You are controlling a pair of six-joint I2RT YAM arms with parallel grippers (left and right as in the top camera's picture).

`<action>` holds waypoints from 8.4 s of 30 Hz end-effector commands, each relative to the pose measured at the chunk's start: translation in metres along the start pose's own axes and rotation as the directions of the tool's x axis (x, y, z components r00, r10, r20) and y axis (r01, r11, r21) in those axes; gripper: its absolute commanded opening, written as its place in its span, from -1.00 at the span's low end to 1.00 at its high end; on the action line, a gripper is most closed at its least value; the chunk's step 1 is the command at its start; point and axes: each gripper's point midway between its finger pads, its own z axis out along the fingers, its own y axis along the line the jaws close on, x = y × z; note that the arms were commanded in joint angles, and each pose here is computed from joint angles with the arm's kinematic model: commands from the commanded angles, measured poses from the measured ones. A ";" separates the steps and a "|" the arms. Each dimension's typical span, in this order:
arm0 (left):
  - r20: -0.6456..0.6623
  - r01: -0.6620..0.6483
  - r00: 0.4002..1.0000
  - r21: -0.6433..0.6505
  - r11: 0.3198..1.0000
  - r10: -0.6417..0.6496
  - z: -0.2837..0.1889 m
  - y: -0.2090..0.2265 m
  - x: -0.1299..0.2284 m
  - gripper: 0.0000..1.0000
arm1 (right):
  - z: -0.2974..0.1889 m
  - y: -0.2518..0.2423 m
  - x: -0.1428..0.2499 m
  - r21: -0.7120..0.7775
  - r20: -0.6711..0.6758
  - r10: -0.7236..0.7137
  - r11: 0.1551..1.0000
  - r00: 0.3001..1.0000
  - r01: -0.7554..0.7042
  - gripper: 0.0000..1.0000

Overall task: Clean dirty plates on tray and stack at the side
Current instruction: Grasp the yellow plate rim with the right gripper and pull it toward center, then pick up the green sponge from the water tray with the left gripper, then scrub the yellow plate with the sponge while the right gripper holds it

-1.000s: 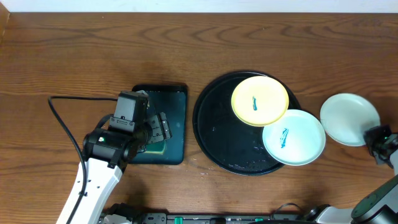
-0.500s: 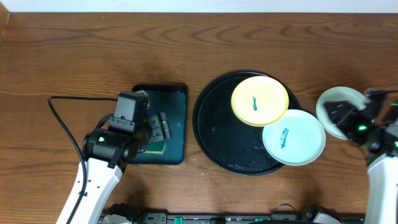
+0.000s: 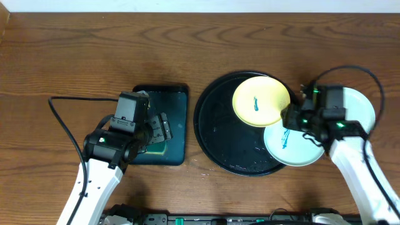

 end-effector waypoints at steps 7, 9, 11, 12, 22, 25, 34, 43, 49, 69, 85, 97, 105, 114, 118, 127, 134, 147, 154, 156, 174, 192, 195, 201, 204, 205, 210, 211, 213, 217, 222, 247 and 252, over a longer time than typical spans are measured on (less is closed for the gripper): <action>0.016 -0.002 1.000 0.000 1.000 0.002 -0.004 -0.001 -0.006 0.63 | 0.061 -0.020 0.000 0.120 -0.017 0.068 0.991 0.998 -0.065 -0.42; 0.016 -0.002 1.000 0.000 1.000 0.002 -0.004 -0.001 -0.006 0.63 | 0.066 -0.018 -0.002 0.104 -0.015 0.066 0.992 0.998 -0.065 -0.57; 0.016 -0.002 1.000 0.000 1.000 0.002 -0.004 -0.001 -0.006 0.63 | 0.066 -0.017 -0.004 0.101 -0.005 0.065 0.993 0.998 -0.064 -0.67; 0.016 -0.002 1.000 0.000 1.000 0.002 -0.004 -0.001 -0.006 0.63 | 0.066 -0.017 -0.005 0.100 -0.002 0.064 0.993 0.998 -0.064 -0.67; 0.016 -0.002 1.000 0.000 1.000 0.002 -0.004 -0.001 -0.006 0.63 | 0.068 -0.019 0.005 0.106 -0.039 0.055 0.993 0.998 -0.051 -0.98; 0.016 -0.002 1.000 0.000 1.000 0.002 -0.004 -0.001 -0.006 0.63 | 0.055 -0.001 -0.003 0.023 -0.012 -0.027 0.999 1.000 0.027 -0.98; 0.016 -0.002 1.000 0.000 1.000 0.002 -0.004 -0.001 -0.006 0.63 | 0.026 0.042 0.025 -0.077 -0.057 -0.246 0.967 0.968 0.241 -0.98; 0.016 -0.002 1.000 0.000 1.000 0.002 -0.004 -0.001 -0.006 0.63 | 0.044 0.043 0.067 0.118 -0.124 0.065 0.992 0.990 -0.050 -0.97; 0.016 -0.002 1.000 0.000 1.000 0.002 -0.004 -0.001 -0.006 0.63 | 0.045 0.067 0.059 0.064 -0.072 -0.013 0.998 0.997 0.017 -0.40; -0.026 0.007 1.000 0.010 1.000 -0.007 -0.004 -0.001 0.003 0.63 | 0.082 0.072 0.061 -0.203 -0.159 -0.402 0.907 0.902 0.369 -0.63; -0.169 -0.023 0.985 -0.252 0.967 -0.021 0.059 0.044 0.022 0.44 | 0.080 0.038 0.037 0.059 -0.108 -0.170 0.982 0.979 0.177 -0.98; -0.349 -0.033 0.932 -0.352 0.935 -0.098 0.162 0.065 0.054 -0.74 | 0.079 0.040 0.044 0.054 -0.134 -0.177 0.981 0.975 0.186 -0.98; -0.339 -0.012 0.936 -0.305 0.952 -0.097 0.146 0.050 0.043 -0.84 | 0.079 0.041 0.045 0.050 -0.135 -0.177 0.981 0.975 0.185 -0.98; -0.275 0.005 0.958 -0.267 0.964 -0.081 0.094 0.038 0.026 0.38 | 0.079 0.040 0.046 0.052 -0.138 -0.177 0.981 0.975 0.185 -0.98; -0.324 -0.008 0.941 -0.295 0.955 -0.093 0.087 0.045 0.041 0.37 | 0.079 0.040 0.046 0.051 -0.138 -0.177 0.981 0.975 0.185 -0.98; -0.305 0.008 0.947 -0.286 0.958 -0.099 0.139 0.064 0.071 -0.80 | 0.079 0.041 0.047 0.045 -0.142 -0.176 0.982 0.974 0.184 -0.98; -0.287 0.012 0.953 -0.274 0.962 -0.093 0.125 0.055 0.057 -0.85 | 0.079 0.041 0.047 0.045 -0.143 -0.177 0.982 0.974 0.185 -0.98; -0.236 0.030 0.972 0.146 0.989 0.005 0.062 -0.052 -0.003 -0.85 | 0.079 0.041 0.048 0.046 -0.148 -0.178 0.981 0.973 0.187 -0.98; -0.174 -0.043 0.980 0.299 0.953 0.099 0.076 -0.131 0.008 -0.85 | 0.079 0.052 0.057 0.035 -0.159 -0.181 0.981 0.971 0.189 -0.98; -0.179 -0.054 0.978 0.297 0.953 0.111 0.085 -0.143 0.018 -0.85 | 0.079 0.053 0.058 0.053 -0.154 -0.167 0.983 0.974 0.177 -0.98; -0.492 0.152 0.871 0.253 0.955 -0.008 0.202 -0.180 0.118 -0.85 | 0.079 0.052 0.060 0.087 -0.151 -0.174 0.978 0.973 0.189 -0.98; -0.215 -0.048 0.976 -0.289 0.956 -0.016 0.168 -0.057 0.054 -0.85 | 0.079 0.051 0.061 0.094 -0.153 -0.163 0.979 0.975 0.179 -0.98; -0.196 -0.087 0.980 -0.296 0.951 0.029 0.165 -0.055 0.048 -0.85 | 0.079 0.050 0.062 0.095 -0.157 -0.163 0.979 0.974 0.180 -0.98; -0.300 -0.038 0.954 -0.121 0.992 0.001 0.178 -0.090 0.068 -0.85 | 0.079 0.050 0.062 0.095 -0.159 -0.165 0.979 0.973 0.181 -0.98; -0.375 0.026 0.927 0.005 1.000 -0.022 0.183 -0.120 0.083 -0.85 | 0.079 0.050 0.063 0.096 -0.164 -0.170 0.978 0.972 0.187 -0.98; -0.393 0.050 0.919 0.031 0.998 -0.034 0.184 -0.128 0.087 -0.85 | 0.078 0.050 0.064 0.094 -0.165 -0.181 0.976 0.970 0.198 -0.98; -0.506 0.139 0.862 0.176 0.974 -0.031 0.191 -0.173 0.118 -0.85 | 0.078 0.054 0.066 0.081 -0.170 -0.227 0.967 0.959 0.243 -0.98; -0.515 0.139 0.857 0.202 0.970 -0.016 0.191 -0.179 0.123 -0.85 | 0.078 0.055 0.067 0.079 -0.171 -0.231 0.966 0.958 0.247 -0.98; -0.527 0.138 0.850 0.239 0.961 0.009 0.193 -0.190 0.131 -0.85 | 0.078 0.058 0.069 0.074 -0.172 -0.239 0.964 0.956 0.254 -0.98; -0.542 0.126 0.840 0.261 0.957 0.037 0.194 -0.199 0.144 -0.85 | 0.078 0.057 0.068 0.087 -0.168 -0.244 0.961 0.955 0.261 -0.98; -0.525 0.071 0.846 0.276 0.959 0.089 0.196 -0.192 0.141 -0.85 | 0.078 0.056 0.068 0.093 -0.165 -0.241 0.962 0.956 0.258 -0.98; -0.156 -0.153 0.984 -0.516 0.843 0.083 0.150 -0.023 0.036 -0.85 | 0.078 0.055 0.068 0.102 -0.166 -0.241 0.960 0.956 0.260 -0.99; -0.147 -0.101 0.988 -0.400 0.911 0.045 0.123 -0.047 0.031 -0.85 | 0.078 0.053 0.067 0.113 -0.165 -0.241 0.959 0.956 0.261 -0.98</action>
